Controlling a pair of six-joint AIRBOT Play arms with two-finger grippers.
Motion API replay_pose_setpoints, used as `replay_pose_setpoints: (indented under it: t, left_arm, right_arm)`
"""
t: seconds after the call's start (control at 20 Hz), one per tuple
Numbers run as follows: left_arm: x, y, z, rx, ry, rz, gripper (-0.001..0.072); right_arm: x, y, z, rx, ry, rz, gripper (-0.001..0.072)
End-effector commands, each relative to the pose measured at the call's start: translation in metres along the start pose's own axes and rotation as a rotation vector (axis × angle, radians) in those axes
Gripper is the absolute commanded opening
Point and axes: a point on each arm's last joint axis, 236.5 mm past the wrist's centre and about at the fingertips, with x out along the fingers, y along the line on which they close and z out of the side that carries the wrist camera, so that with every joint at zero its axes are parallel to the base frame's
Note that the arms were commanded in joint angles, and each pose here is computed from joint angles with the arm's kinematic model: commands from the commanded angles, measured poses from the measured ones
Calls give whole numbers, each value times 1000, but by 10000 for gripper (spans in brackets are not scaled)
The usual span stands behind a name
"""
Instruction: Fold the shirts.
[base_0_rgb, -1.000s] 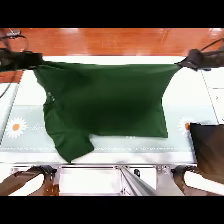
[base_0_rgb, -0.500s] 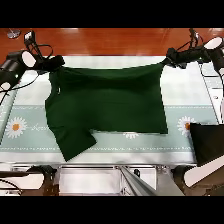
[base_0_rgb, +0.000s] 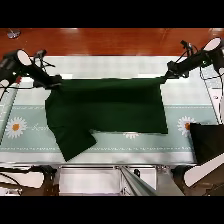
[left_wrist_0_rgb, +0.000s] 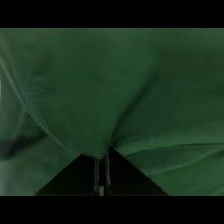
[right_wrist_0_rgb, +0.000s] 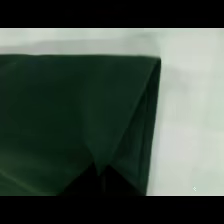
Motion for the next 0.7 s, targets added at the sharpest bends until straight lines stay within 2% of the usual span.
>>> replay_pose_setpoints:
  t: [0.0,0.05,0.1,0.15,0.35,0.45,0.55,0.65]
  left_arm:
    - [28,3,-37,-12,167,-11,60]
    - [28,4,-42,-34,190,-9,297]
    - [26,6,-48,-37,217,-5,700]
    - [20,10,-54,-39,248,5,700]
    - [-16,26,-59,-37,221,5,700]
    - [-35,45,-77,-64,200,34,701]
    - [-40,65,-112,-141,199,31,700]
    - [-34,73,-152,-262,175,-44,700]
  right_arm:
    - [29,-7,-24,1,80,-33,19]
    - [34,-7,-27,12,99,-37,173]
    - [35,-6,-31,25,116,-35,561]
    - [33,-5,-35,24,134,-32,628]
    - [-13,-26,-60,84,196,-49,628]
    - [-37,-54,-88,168,222,-117,628]
    - [-48,-61,-97,190,101,-84,628]
    - [-46,-56,-105,239,-50,-21,627]
